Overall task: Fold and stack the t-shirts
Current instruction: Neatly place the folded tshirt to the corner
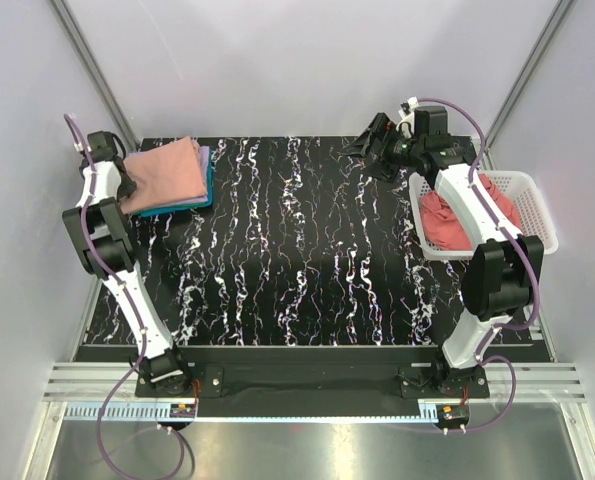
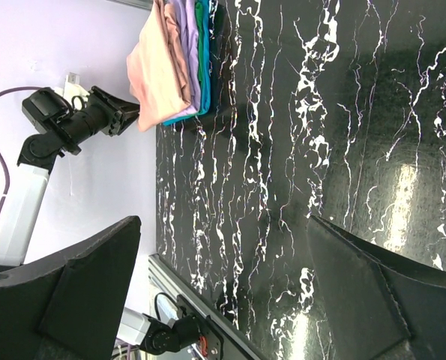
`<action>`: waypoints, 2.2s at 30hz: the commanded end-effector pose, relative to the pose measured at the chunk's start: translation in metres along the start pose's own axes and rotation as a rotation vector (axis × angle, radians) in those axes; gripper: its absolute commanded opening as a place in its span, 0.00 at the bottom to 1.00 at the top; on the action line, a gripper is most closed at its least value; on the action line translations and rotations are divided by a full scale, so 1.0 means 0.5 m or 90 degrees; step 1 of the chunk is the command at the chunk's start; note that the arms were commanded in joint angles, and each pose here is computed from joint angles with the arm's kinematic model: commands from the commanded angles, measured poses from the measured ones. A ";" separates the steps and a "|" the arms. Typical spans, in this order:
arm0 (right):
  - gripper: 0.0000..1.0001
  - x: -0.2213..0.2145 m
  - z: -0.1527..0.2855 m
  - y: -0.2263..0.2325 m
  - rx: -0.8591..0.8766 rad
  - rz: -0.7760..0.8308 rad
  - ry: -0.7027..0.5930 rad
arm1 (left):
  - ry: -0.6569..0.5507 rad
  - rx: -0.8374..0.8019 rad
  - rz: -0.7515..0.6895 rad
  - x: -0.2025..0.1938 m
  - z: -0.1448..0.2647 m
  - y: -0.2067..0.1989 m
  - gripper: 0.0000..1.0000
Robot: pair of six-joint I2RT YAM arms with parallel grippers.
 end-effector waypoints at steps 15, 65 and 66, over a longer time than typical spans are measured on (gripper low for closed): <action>1.00 0.023 0.024 0.047 0.011 0.014 -0.029 | -0.089 0.053 0.014 0.109 0.098 0.000 0.41; 1.00 -0.110 0.315 0.140 -0.048 0.097 -0.089 | -0.058 -0.819 -0.249 -0.342 0.874 -0.259 0.99; 1.00 -0.109 0.313 0.140 -0.046 0.097 -0.091 | -0.057 -0.818 -0.250 -0.342 0.873 -0.259 0.99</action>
Point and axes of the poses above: each gripper's point midway between its finger pads, its own z axis back along the fingers, its own y axis along the line the jaws close on, x = y × z, the point moved 7 cm from there along z, back along the fingers, and after that the axes turned 1 degree about -z, right-handed, at the moved point
